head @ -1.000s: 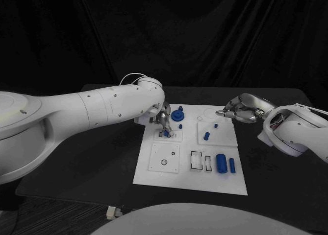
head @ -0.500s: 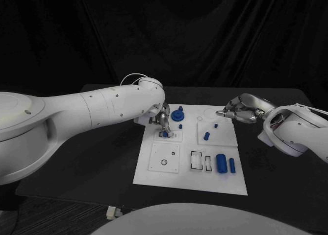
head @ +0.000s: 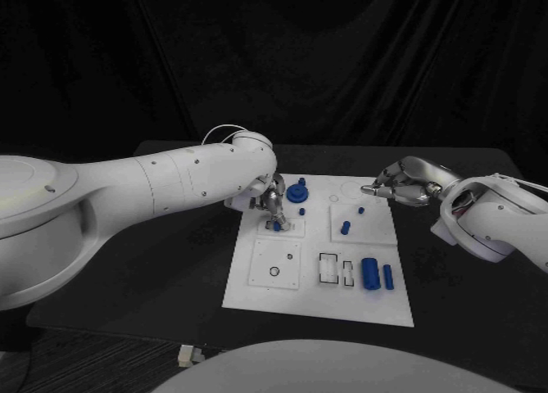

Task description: Assemble the parts on the task board

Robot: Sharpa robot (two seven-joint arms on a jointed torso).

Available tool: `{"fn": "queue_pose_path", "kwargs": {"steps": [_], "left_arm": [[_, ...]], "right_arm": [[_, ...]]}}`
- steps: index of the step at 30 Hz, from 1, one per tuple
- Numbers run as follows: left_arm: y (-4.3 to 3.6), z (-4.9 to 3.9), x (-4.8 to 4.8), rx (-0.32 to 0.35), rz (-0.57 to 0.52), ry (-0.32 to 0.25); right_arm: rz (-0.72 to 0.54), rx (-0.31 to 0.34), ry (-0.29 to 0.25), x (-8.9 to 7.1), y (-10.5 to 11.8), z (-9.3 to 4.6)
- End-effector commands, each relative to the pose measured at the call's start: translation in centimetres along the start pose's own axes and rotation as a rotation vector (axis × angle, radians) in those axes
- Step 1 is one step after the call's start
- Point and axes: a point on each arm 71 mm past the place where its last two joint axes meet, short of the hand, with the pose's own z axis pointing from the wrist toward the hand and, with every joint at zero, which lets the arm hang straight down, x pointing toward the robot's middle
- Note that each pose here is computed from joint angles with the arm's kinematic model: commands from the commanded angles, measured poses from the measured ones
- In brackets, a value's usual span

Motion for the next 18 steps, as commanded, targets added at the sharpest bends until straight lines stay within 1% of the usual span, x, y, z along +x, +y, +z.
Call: {"fn": "queue_pose_path", "kwargs": {"steps": [1, 18], "left_arm": [[-0.36, 0.11, 0.21, 0.024, 0.003, 0.009], [-0.76, 0.20, 0.17, 0.036, 0.001, 0.001]], "right_arm": [[-0.002, 0.008, 0.007, 0.14, -0.05, -0.02], [-0.001, 0.008, 0.009, 0.16, -0.07, -0.05]]}}
